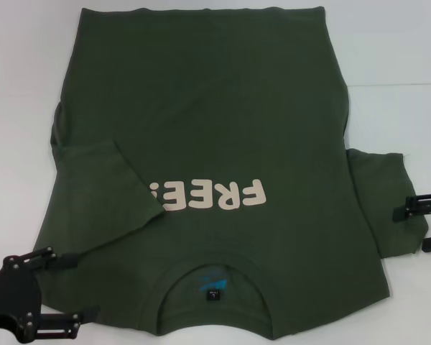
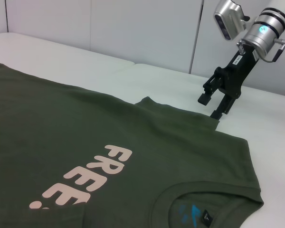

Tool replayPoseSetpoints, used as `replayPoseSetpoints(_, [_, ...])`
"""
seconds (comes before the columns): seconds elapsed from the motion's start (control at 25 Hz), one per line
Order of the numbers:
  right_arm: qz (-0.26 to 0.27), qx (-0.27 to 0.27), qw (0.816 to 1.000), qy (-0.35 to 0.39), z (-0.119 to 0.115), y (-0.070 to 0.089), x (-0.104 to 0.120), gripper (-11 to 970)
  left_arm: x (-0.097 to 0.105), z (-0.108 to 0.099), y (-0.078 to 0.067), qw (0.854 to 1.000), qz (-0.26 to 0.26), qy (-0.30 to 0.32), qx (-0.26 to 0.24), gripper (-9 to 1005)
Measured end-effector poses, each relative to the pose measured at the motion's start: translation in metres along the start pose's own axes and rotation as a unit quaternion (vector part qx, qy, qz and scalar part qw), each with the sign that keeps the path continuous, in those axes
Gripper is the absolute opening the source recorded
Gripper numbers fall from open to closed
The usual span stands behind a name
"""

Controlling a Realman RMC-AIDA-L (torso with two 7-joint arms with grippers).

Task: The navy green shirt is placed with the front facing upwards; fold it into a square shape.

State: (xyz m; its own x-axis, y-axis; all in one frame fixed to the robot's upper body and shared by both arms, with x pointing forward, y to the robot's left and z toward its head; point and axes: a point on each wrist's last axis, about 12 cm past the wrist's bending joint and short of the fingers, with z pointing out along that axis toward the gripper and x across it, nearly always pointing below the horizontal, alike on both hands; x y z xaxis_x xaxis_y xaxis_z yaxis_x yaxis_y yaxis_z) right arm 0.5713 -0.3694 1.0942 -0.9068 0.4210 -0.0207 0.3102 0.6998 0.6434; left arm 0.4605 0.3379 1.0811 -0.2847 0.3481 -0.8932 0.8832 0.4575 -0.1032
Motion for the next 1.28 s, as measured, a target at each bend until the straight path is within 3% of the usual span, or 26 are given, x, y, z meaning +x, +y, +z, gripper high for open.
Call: replayPoseSetpoints(1.28, [-0.008,0.0,1.0,-0.016,0.0086,0.0035,-0.0018,788,-0.0003,0.001,0.0002,1.0,-0.002,0.004,0.003,937])
